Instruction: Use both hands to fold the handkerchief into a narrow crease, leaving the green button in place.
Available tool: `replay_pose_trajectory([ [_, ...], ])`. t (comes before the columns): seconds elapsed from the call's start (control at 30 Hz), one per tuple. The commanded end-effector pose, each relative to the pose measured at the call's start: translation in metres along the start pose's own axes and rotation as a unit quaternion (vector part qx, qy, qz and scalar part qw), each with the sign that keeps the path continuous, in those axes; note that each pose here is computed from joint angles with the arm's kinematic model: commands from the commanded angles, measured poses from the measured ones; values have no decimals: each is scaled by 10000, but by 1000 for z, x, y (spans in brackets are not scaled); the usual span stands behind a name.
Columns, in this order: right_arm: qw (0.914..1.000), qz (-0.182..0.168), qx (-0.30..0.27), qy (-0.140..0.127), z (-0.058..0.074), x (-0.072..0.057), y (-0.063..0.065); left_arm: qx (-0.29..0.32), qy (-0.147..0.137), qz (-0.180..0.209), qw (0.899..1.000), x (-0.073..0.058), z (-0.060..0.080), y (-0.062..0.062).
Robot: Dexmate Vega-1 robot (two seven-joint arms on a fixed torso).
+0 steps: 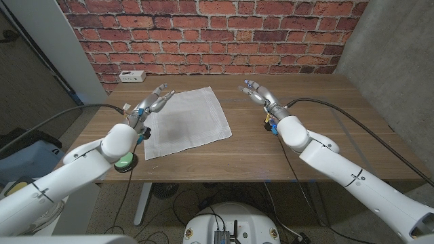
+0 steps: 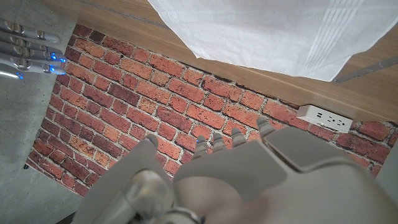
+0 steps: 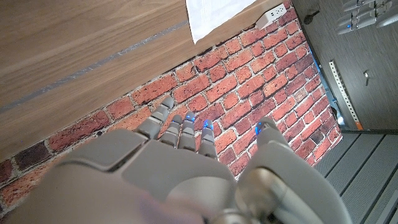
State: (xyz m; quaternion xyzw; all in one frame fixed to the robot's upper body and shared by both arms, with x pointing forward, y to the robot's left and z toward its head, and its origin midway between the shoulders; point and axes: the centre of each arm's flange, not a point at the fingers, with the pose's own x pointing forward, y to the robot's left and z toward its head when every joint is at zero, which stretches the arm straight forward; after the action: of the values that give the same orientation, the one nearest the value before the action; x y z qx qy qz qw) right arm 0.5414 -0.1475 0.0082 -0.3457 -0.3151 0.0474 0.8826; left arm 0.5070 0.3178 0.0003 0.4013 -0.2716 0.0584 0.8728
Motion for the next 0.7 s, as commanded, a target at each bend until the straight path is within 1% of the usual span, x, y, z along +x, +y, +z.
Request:
replay_pose_trajectory([
  [0.03,9988,107,-469,52,13,0,10,491,23,109,9987,-12,4,2],
  [0.33,9959,115,-883,147,21,-3,15,931,150,346,9949,-25,7,4],
  [0.43,9943,107,-1048,183,23,-5,17,1157,256,477,9918,-30,10,3],
  [0.5,9932,99,-1141,201,25,-6,18,1258,236,510,9905,-33,12,3],
  [0.57,9920,120,-1245,192,27,-8,20,1405,308,552,9881,-38,14,2],
  [0.63,9913,127,-1294,186,28,-8,20,1467,308,563,9871,-40,15,1],
  [0.7,9898,154,-1406,182,32,-9,23,1601,422,621,9842,-47,17,1],
])
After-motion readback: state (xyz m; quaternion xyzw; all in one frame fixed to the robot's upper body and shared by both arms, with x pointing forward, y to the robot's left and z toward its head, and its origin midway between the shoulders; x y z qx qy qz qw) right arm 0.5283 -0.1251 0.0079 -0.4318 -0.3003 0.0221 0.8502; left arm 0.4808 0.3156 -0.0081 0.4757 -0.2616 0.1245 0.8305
